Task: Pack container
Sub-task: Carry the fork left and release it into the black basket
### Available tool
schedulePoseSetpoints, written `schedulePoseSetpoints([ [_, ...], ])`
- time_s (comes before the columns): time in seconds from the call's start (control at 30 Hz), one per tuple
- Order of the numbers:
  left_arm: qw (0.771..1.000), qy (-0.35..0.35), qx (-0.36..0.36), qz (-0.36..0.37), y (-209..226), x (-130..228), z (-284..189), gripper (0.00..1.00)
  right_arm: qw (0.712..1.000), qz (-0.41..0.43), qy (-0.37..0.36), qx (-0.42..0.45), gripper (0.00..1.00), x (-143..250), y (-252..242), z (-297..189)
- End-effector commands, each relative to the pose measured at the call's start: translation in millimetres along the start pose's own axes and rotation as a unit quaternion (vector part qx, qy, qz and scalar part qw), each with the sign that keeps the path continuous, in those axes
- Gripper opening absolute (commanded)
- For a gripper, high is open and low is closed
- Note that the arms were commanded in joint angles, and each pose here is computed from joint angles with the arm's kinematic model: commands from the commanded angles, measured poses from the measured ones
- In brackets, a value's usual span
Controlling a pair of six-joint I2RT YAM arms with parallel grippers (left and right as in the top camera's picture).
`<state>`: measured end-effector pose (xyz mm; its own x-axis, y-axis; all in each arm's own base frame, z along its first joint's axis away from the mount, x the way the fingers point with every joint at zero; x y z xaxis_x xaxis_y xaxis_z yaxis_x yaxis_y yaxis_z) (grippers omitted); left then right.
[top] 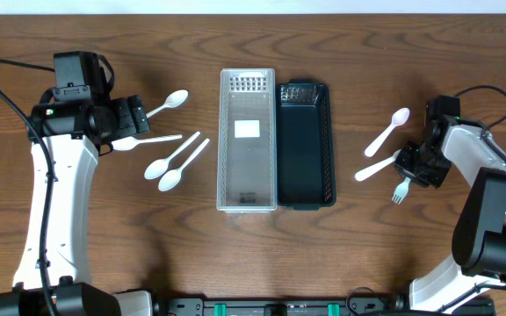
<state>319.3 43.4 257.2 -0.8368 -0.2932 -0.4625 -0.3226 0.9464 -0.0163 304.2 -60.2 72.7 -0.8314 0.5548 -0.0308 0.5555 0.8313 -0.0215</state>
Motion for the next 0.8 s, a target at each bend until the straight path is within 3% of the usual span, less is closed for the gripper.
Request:
schedulePoseSetpoints([
  [0.0,1.000,-0.005,-0.006,0.006,2,-5,-2,0.98,0.999,0.008,0.024,0.043,0.13,12,-14,16],
  [0.13,1.000,-0.005,-0.006,0.006,2,-5,-2,0.98,0.999,0.004,-0.018,0.034,0.11,8,-14,-10],
  [0.3,1.000,-0.005,-0.006,0.006,2,-5,-2,0.98,0.992,-0.023,-0.125,-0.022,0.03,9,-6,-86],
  [0.5,1.000,-0.005,-0.006,0.006,2,-5,-2,0.98,0.947,-0.120,-0.237,-0.182,0.01,47,34,-175],
  [0.6,1.000,-0.005,-0.006,0.006,2,-5,-2,0.98,0.924,-0.169,-0.252,-0.232,0.01,70,57,-193],
  [0.77,1.000,-0.005,-0.006,0.006,2,-5,-2,0.98,0.916,-0.230,-0.216,-0.248,0.01,97,96,-182],
])
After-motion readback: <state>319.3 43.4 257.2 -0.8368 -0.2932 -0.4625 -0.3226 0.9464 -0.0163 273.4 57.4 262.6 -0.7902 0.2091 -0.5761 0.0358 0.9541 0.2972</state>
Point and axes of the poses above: each gripper's point midway between its finger pads, its own z axis out along the fingers, its own y axis along the line the jaws close on, x = y × z, the point moved 8 cm from there along -z, back along the fingers, and after that the axes turned 2 degrees about -z, right-handed, at the moved point
